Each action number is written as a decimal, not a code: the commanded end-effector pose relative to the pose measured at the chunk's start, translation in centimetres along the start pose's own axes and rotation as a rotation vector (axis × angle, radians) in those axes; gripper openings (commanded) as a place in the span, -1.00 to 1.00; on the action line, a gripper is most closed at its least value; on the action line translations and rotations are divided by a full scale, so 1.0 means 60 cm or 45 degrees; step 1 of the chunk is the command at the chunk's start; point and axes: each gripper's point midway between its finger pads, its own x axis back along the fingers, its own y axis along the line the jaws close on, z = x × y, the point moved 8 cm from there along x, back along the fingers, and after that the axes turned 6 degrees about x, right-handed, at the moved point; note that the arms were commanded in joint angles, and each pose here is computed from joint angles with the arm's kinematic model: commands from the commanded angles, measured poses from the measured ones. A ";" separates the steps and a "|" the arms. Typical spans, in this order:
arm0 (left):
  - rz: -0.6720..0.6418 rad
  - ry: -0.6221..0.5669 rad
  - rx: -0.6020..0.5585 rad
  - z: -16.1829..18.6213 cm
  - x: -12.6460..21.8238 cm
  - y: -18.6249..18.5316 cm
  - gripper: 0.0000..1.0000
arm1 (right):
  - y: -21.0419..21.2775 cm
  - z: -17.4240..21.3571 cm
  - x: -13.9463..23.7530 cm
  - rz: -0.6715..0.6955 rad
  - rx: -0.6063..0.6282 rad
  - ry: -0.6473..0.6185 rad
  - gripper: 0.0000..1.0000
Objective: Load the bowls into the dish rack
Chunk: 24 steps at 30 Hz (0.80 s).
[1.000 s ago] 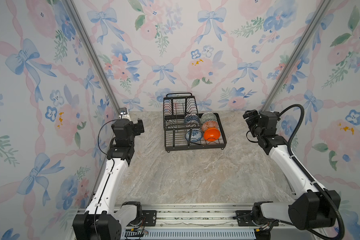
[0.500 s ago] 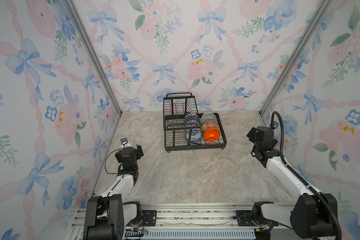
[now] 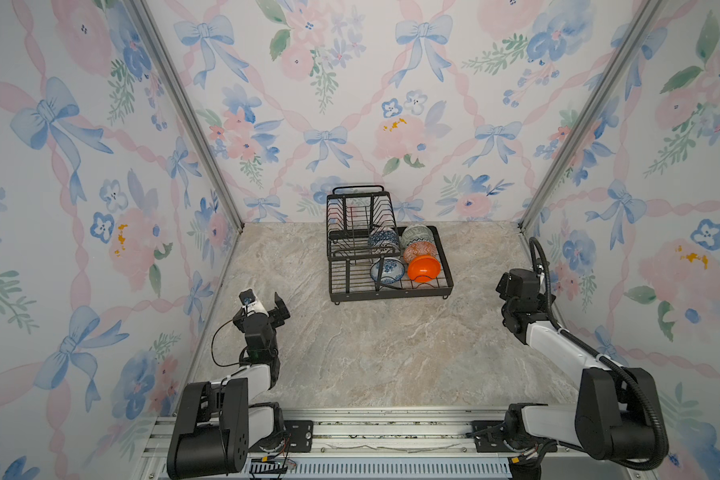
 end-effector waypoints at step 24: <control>0.134 -0.061 -0.110 0.008 -0.020 -0.046 0.96 | 0.010 0.080 0.000 -0.250 -0.060 -0.206 0.94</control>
